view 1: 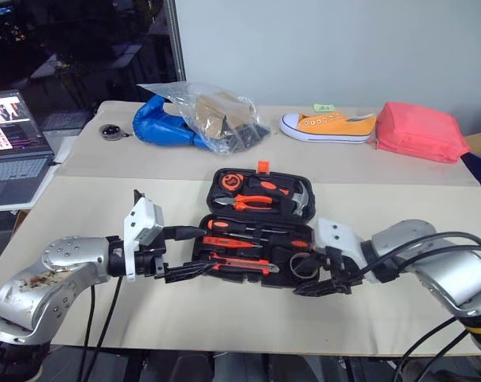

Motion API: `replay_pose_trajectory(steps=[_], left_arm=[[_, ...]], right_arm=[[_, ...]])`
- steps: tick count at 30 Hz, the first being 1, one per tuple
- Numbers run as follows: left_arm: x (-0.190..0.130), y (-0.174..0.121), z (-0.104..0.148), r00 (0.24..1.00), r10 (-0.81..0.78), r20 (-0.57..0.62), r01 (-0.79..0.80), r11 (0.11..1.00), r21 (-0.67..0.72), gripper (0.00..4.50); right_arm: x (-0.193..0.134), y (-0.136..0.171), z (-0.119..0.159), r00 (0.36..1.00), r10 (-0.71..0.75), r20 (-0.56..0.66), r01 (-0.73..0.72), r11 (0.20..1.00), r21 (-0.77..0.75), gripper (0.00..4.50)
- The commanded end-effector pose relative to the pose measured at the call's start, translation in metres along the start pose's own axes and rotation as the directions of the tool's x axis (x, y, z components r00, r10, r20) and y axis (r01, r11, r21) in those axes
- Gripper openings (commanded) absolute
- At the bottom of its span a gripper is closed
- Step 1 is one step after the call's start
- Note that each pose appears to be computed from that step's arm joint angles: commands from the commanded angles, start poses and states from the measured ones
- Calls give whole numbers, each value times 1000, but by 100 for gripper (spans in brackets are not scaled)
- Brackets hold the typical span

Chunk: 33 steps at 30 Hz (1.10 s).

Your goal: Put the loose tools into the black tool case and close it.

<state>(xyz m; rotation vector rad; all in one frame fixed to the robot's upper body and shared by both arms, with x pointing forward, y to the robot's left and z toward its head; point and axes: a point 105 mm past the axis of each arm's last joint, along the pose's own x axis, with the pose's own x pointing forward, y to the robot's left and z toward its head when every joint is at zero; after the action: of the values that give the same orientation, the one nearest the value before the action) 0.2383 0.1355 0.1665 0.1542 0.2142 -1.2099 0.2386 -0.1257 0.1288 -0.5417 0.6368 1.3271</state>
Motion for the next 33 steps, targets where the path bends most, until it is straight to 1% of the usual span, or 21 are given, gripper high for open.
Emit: replay_pose_trajectory(steps=[1,5,8,11,19,21,23,25,27,28,29,30,32,33], left_arm=[[2,-6,10,1000,-21,18,21,999,31,401],[3,-6,12,1000,-24,19,24,999,31,401],[4,-5,13,999,-26,18,25,999,31,401],[4,-5,13,999,-28,17,28,999,32,401],[2,-5,11,1000,-15,17,14,1000,21,401],[2,-3,10,1000,2,24,-3,1000,7,401],[1,4,10,998,49,35,-49,999,-10,401],[1,20,10,988,145,57,-144,989,-33,401],[1,40,8,959,277,60,-273,960,-66,401],[1,53,10,928,366,71,-362,930,-63,401],[1,64,11,895,437,84,-432,899,-70,401],[0,76,12,862,500,87,-490,865,-110,401],[5,97,11,810,584,52,-570,805,-165,401],[9,106,11,796,605,30,-587,783,-206,401]], right_arm=[[-7,-9,6,998,-68,7,68,998,-17,263],[-4,-10,-5,996,-70,-46,69,997,-18,263],[2,-5,-12,996,-35,-78,35,999,-2,263],[7,4,-13,996,33,-82,-32,999,5,263],[0,4,-10,997,30,-74,-31,999,-20,263],[-2,4,-2,999,14,-29,-16,998,-58,263],[-9,1,16,995,-14,96,20,998,-65,263],[-19,-10,35,971,-83,226,92,995,-32,263],[-29,-32,51,911,-240,335,253,967,5,263],[-34,-47,53,877,-319,361,313,947,75,263],[-38,-58,53,849,-379,368,354,925,136,263],[-44,-72,51,812,-458,362,418,889,188,263],[-53,-92,47,750,-569,338,501,822,271,313],[-56,-103,43,718,-624,309,547,780,305,322]])
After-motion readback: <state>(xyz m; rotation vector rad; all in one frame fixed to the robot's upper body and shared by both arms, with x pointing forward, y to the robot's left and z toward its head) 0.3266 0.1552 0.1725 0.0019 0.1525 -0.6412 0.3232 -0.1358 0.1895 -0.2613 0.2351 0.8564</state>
